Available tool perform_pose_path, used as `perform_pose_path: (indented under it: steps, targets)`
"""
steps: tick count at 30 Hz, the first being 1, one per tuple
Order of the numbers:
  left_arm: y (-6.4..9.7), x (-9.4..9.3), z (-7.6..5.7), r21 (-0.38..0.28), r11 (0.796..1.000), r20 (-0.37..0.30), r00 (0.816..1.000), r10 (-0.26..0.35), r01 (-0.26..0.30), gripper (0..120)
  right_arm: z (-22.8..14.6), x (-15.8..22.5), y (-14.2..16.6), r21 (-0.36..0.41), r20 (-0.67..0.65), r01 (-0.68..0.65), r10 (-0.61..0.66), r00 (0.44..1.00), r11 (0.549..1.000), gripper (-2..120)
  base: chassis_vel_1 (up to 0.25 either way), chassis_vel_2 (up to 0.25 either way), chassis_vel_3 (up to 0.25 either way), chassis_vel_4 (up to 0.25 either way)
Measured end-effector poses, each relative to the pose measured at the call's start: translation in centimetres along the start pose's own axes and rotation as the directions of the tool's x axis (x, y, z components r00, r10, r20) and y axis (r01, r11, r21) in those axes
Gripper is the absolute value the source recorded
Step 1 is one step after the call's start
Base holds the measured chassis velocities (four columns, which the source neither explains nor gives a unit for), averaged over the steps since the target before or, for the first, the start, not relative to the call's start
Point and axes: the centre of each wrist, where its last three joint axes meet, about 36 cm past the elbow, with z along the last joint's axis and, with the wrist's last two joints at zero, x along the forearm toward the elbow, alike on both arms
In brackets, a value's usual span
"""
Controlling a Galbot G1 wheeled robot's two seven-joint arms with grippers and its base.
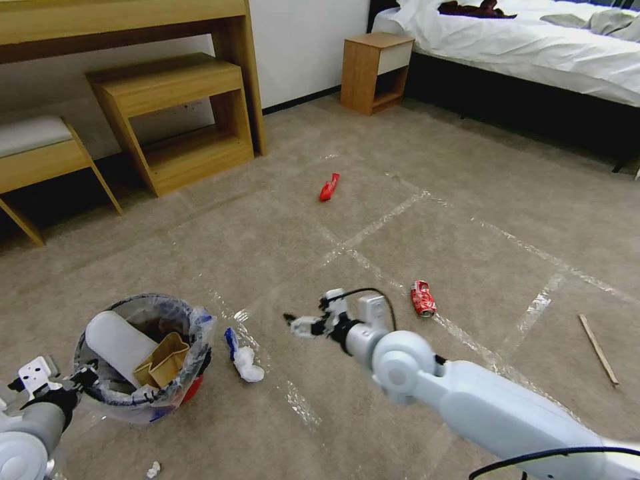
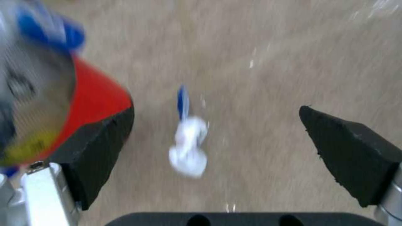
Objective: Pick up the trash bin and place the garbage on the floor into it.
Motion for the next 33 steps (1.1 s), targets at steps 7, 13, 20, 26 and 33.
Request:
perform_pose_path:
  steps: [7, 13, 20, 26, 33]
  targets:
    - [0.0, -0.5, 0.2, 0.009, 1.0, -0.005, 1.0, -0.001, 0.001, 1, 1.9, -2.2, 1.2, 0.048, -0.158, -0.036, 0.043, 0.987, 0.998, 100, 0.0, 0.0, 0.0, 0.0]
    - [0.1, -0.7, 0.1, 0.011, 1.0, -0.001, 1.0, -0.002, 0.002, 1, 2.4, -4.3, 2.3, 0.08, -0.257, -0.06, 0.078, 0.963, 0.995, 100, 0.0, 0.0, 0.0, 0.0]
    - [0.2, -1.0, 0.1, 0.015, 1.0, -0.002, 1.0, -0.002, 0.002, 1, 1.8, -6.3, 2.3, 0.075, -0.294, -0.083, 0.101, 0.951, 0.994, 100, 0.0, 0.0, 0.0, 0.0]
    - [0.2, -1.2, 0.1, 0.021, 1.0, -0.001, 1.0, -0.003, 0.003, 1, 0.8, -7.1, 2.9, 0.079, -0.266, -0.051, 0.07, 0.961, 0.996, 100, 0.0, 0.0, 0.0, 0.0]
    - [0.2, -1.3, 0.3, 0.023, 1.0, -0.003, 1.0, -0.005, 0.005, 1, 0.5, -7.6, 4.0, 0.059, -0.207, 0.03, -0.017, 0.978, 0.998, 100, 0.0, 0.0, 0.0, 0.0]
